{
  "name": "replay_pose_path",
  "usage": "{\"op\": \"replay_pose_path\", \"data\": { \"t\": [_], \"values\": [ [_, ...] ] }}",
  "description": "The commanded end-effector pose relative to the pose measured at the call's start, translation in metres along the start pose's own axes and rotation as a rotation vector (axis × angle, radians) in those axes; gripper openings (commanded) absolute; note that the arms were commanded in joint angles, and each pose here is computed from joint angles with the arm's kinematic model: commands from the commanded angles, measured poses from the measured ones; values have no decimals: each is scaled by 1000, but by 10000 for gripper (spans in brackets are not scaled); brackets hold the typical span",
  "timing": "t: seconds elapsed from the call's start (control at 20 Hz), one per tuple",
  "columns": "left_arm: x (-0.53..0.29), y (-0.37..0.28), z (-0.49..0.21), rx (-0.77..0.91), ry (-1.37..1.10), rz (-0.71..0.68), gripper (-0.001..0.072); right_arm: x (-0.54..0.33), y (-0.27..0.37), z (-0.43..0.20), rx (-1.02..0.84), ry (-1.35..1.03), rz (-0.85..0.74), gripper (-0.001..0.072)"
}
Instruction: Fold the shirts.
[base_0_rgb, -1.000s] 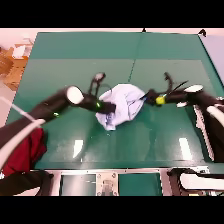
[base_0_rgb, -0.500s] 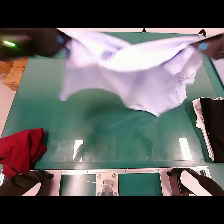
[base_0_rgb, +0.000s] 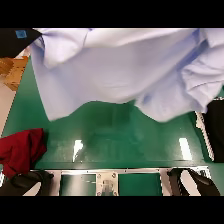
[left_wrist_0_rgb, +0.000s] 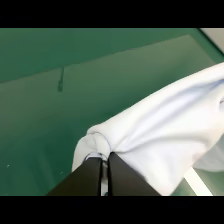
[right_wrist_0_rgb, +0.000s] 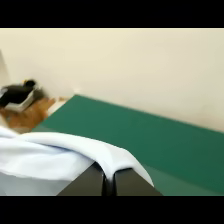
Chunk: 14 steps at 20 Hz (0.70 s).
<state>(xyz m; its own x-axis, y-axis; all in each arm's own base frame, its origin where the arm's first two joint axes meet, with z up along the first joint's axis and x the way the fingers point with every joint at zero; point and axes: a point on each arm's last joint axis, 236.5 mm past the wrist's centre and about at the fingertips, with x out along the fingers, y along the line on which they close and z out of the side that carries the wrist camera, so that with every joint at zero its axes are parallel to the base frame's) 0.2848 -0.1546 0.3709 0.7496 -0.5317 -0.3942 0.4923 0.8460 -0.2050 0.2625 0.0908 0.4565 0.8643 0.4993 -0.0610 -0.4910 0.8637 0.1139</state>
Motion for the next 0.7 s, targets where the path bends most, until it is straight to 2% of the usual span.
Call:
{"op": "replay_pose_path", "data": {
  "t": [0.0,0.15,0.3,0.55,0.65],
  "values": [
    [-10,8,8,29,-23,49,23,-3,-12,29,-40,-111,-60,22],
    [6,33,-8,36,45,126,23,22,-42,6,30,-32,-46,22],
    [58,74,-52,24,211,214,23,74,-85,-51,185,107,5,22],
    [191,152,-160,1,508,307,23,203,-135,-205,454,373,89,22],
    [236,190,-200,-73,576,325,23,249,-148,-273,542,461,78,22]
  ]
}}
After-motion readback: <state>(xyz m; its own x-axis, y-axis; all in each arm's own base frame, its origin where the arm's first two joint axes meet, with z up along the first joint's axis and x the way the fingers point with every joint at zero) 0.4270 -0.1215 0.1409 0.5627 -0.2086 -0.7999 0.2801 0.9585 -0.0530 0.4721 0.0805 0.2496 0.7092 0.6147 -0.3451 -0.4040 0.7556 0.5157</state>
